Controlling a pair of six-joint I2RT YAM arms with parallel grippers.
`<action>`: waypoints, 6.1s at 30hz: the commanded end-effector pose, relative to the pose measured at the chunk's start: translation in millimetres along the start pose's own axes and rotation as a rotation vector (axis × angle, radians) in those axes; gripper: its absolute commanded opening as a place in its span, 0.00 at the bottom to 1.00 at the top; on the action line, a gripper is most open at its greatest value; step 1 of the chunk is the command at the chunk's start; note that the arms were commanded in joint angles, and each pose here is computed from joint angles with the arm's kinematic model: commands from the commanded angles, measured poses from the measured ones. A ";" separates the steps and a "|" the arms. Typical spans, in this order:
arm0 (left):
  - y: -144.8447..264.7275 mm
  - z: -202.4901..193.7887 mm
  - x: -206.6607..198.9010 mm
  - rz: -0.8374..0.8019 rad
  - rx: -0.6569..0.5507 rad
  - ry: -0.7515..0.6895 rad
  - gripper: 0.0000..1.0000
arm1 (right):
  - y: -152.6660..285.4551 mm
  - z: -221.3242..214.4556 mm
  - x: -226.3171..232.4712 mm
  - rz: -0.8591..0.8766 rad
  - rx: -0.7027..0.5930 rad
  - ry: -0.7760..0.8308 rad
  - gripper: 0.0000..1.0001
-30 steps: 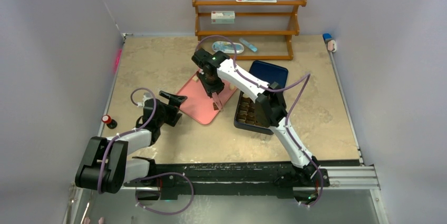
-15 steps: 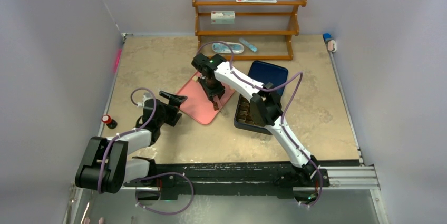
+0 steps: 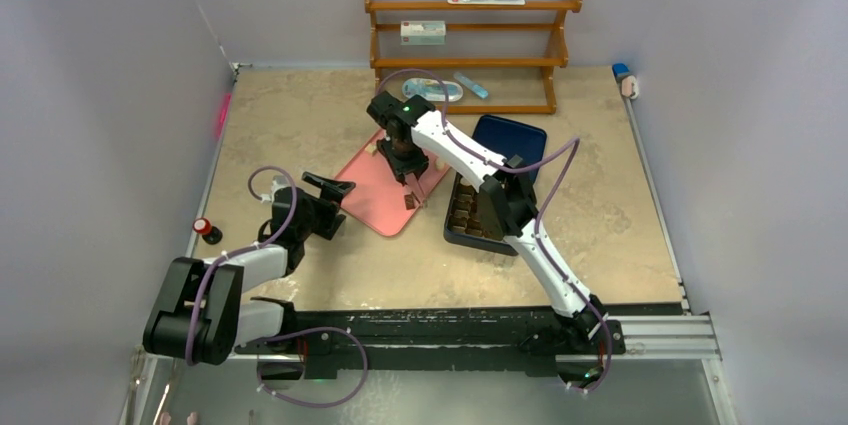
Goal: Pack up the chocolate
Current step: Place the clamp at the center of the board.
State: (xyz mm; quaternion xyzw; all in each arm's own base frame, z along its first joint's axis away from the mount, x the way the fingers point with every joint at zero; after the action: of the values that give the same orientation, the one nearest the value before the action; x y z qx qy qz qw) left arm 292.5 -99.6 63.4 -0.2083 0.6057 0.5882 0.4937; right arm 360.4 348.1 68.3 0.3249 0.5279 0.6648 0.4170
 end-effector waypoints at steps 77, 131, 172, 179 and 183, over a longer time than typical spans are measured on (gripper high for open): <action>-4.4 -8.5 29.6 0.091 0.041 0.017 1.00 | 28.0 26.3 -32.7 -0.098 -0.164 0.014 0.00; -0.6 -7.9 16.0 0.046 0.053 -0.071 1.00 | 36.8 -163.3 -318.1 -0.467 0.020 -0.840 0.00; -0.3 -16.1 11.5 0.064 0.058 -0.140 1.00 | 31.7 -97.6 -315.9 -0.321 -0.121 -0.841 0.45; -3.7 -17.5 11.2 0.064 0.065 -0.142 1.00 | 14.0 -90.7 -318.8 -0.318 -0.087 -0.845 0.45; -6.3 -18.0 10.4 0.061 0.070 -0.144 1.00 | 5.4 -86.6 -319.1 -0.306 -0.068 -0.840 0.45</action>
State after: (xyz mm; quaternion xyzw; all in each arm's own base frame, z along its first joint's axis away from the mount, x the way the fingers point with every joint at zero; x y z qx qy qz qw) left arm 291.4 -115.8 63.5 -0.1626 0.5952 0.5797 0.5323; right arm 415.6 20.9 45.1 0.4699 0.3405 0.4156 0.7004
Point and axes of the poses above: each gripper's point midway between its finger pads, its own y axis back along the fingers, its own x axis along the line the jaws close on, z = x × y, the point moved 2 cm from there along y, back along the fingers
